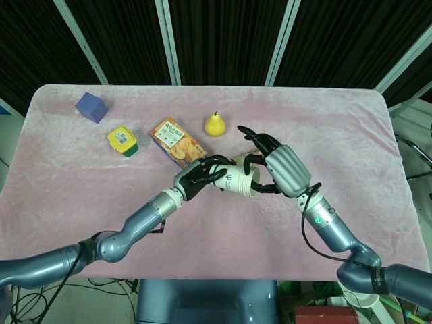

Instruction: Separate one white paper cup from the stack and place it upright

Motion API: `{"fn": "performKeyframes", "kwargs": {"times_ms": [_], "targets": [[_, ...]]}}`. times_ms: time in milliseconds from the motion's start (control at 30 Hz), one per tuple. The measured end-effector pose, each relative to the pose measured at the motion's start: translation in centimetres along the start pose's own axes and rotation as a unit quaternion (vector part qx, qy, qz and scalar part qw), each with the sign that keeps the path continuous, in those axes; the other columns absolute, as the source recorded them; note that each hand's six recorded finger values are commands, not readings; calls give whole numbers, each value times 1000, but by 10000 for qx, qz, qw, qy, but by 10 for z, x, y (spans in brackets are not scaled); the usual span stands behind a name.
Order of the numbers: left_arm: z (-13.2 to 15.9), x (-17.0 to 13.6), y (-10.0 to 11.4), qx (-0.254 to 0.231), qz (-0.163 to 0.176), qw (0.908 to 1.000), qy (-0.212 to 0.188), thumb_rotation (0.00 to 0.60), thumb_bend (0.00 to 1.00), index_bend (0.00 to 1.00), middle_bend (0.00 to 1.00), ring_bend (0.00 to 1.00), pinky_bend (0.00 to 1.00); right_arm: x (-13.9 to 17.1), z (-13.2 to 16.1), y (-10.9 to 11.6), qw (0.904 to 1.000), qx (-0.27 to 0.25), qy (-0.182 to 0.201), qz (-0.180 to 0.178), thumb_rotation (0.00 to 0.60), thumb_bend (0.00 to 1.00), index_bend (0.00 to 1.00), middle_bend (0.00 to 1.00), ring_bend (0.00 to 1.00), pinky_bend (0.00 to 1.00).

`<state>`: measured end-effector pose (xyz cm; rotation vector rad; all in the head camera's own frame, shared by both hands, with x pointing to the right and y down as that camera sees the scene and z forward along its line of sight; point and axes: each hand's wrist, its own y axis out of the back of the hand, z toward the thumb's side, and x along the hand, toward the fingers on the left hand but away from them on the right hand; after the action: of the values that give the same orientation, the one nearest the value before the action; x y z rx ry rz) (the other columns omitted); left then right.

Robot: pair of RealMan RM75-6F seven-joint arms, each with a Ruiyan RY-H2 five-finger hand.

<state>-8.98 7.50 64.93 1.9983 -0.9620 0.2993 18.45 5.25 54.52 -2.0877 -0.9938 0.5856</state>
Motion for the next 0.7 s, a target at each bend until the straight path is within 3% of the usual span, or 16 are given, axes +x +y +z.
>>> {"fn": "performKeyframes", "kwargs": {"times_ms": [367, 700], "targets": [[1, -3, 3, -54, 11, 10000, -18, 600, 451, 591, 534, 388, 583, 4, -7, 4, 9998, -136, -104, -106, 600, 396, 861, 54, 190, 187], [7, -8, 18, -99, 168, 9998, -93, 600, 451, 591, 534, 388, 583, 16, -17, 14, 9995, -131, -221, -158, 600, 398, 876, 54, 190, 186]]}}
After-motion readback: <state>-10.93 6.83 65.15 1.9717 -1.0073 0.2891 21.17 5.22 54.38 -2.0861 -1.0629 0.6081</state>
